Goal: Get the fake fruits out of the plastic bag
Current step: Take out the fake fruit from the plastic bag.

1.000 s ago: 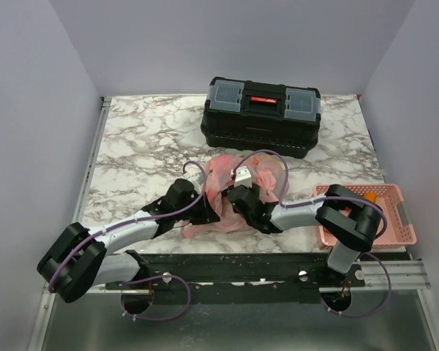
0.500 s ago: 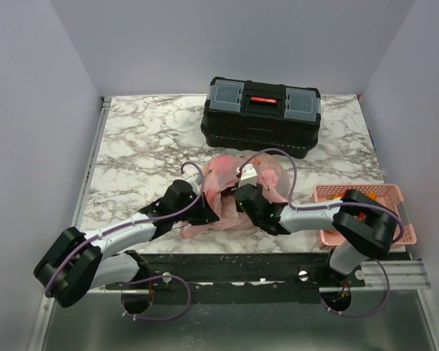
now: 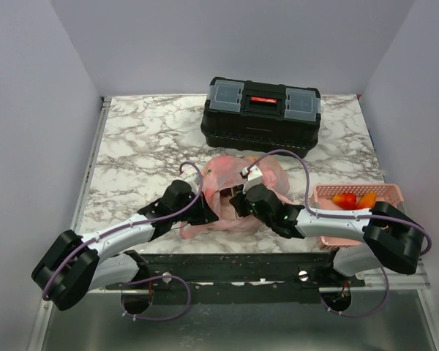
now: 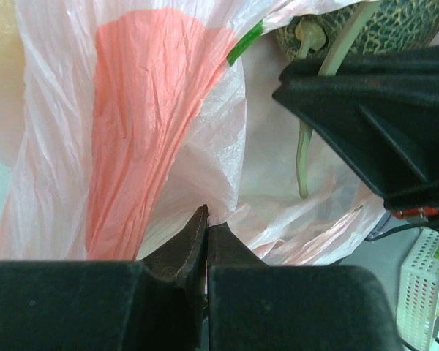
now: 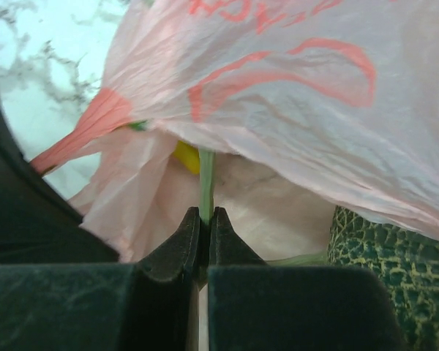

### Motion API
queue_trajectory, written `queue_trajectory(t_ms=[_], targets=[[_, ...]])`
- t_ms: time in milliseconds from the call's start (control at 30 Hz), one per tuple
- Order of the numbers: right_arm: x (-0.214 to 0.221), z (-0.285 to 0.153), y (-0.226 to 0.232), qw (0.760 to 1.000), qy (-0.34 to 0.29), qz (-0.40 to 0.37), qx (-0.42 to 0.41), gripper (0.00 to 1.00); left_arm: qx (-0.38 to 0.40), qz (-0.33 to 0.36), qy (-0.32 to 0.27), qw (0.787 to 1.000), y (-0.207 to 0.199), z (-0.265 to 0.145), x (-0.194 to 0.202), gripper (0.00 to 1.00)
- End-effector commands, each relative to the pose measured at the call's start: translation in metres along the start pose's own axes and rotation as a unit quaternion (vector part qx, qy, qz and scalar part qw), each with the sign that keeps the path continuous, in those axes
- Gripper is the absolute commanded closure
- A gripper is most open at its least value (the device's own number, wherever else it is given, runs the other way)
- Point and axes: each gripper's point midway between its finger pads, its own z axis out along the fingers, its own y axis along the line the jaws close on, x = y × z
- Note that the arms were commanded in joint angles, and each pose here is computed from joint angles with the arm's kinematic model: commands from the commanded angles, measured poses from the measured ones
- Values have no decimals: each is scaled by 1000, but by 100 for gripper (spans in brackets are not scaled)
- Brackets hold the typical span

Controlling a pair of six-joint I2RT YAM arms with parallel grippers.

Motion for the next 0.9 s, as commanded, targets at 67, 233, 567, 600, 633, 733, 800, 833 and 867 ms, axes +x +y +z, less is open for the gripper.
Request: queue_trajectory(t_ms=[67,233,567,600,633,733,800,833,867], targets=[[-24,-18,49,992,-8,22,-124,99,-1,-1,-3,1000,-3,1,0,100],[-37,-26,65,986,-19,17,-165,99,0,7,-5,1000,-6,-1,-3,100],[-110,-34,74,982,-109,52,-147,99,-3,7,1,1000,-3,2,1,100],[-118,-37,77,980,-117,56,-153,99,-4,6,1,1000,-3,2,1,100],[-124,-40,80,978,-123,60,-158,99,-3,6,1,1000,-3,1,1,100],[-141,-47,82,975,-139,74,-159,99,-3,8,1,1000,-3,2,1,100],[-150,-52,82,973,-147,84,-155,99,-4,8,0,1000,-3,2,1,100],[-155,-55,83,972,-152,86,-158,99,-3,8,1,1000,-3,2,1,100],[-161,-60,84,970,-158,90,-162,99,-4,8,1,1000,-2,2,1,100]])
